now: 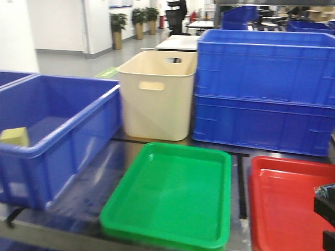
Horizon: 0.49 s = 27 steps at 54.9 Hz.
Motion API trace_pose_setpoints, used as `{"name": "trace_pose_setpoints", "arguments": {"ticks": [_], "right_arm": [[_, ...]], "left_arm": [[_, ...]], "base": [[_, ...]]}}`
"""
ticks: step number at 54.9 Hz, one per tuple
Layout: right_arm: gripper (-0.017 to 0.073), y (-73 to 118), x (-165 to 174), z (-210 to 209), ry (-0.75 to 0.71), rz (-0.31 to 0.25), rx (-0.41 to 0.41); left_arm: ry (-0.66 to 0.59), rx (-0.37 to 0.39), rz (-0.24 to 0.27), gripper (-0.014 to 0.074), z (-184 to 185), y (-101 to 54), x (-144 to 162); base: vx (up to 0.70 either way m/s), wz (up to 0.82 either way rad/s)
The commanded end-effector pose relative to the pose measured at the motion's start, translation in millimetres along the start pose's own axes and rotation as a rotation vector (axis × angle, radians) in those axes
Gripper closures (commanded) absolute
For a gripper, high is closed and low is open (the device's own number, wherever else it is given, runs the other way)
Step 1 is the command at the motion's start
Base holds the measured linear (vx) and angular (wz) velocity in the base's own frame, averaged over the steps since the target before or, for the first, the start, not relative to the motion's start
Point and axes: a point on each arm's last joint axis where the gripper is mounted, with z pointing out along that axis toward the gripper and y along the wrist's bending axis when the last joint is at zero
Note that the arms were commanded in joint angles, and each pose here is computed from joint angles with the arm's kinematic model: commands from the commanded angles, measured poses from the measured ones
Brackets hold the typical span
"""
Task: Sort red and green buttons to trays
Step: 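Drive to the shelf and stop before the green and red trays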
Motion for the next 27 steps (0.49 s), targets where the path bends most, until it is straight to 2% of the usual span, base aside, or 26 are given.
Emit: {"name": "trace_pose_setpoints", "arguments": {"ticks": [1, 27], "right_arm": [[0.0568, 0.1, -18.0, -6.7, -0.127, -0.007, -0.006], [0.0568, 0.1, -18.0, -6.7, -0.127, -0.007, -0.006]], "left_arm": [[-0.119, 0.019, -0.008, 0.0592, -2.9, -1.6, -17.8], [-0.119, 0.019, -0.008, 0.0591, -2.9, -1.6, -17.8]], "base": [[0.21, -0.46], [0.17, -0.33]]}}
